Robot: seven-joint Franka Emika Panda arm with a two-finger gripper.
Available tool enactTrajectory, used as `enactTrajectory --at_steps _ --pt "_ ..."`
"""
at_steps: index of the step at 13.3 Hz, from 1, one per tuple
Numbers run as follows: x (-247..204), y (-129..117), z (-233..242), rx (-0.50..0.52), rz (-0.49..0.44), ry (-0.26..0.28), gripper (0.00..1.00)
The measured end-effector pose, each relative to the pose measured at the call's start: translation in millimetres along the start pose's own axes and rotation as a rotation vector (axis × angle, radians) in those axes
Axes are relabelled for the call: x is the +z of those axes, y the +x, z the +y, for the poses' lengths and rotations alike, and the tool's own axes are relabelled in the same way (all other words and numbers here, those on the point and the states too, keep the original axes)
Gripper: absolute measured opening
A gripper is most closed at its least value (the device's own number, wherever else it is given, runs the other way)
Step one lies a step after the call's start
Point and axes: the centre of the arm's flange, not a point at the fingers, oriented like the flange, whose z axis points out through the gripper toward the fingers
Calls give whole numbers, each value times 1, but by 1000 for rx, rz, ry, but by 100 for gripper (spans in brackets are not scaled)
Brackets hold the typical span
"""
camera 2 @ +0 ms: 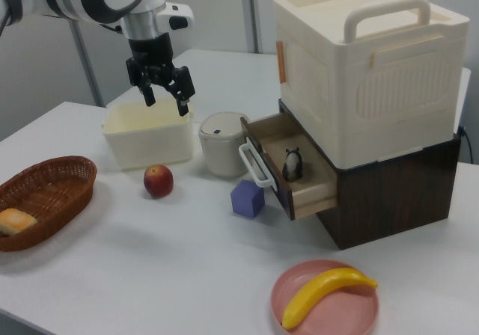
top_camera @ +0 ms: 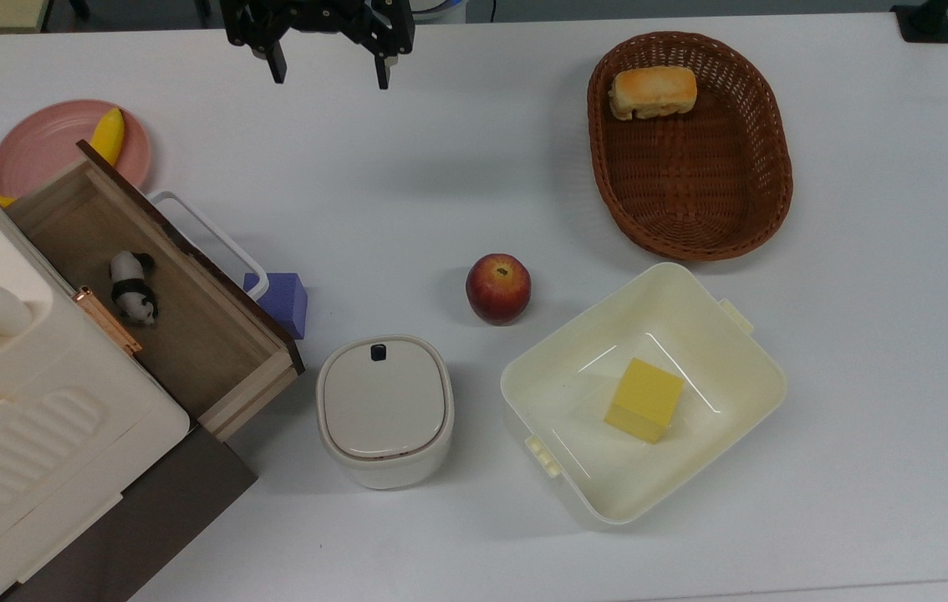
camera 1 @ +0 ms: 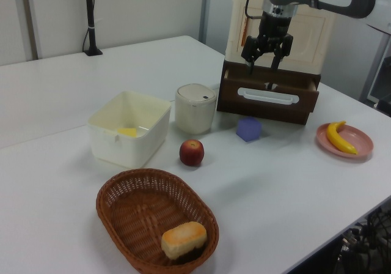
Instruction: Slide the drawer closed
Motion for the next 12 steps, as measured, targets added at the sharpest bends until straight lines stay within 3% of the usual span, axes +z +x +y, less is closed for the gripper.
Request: enactTrajectory --at_steps 12 --pt "2 -3 2 -14 -22 0 100"
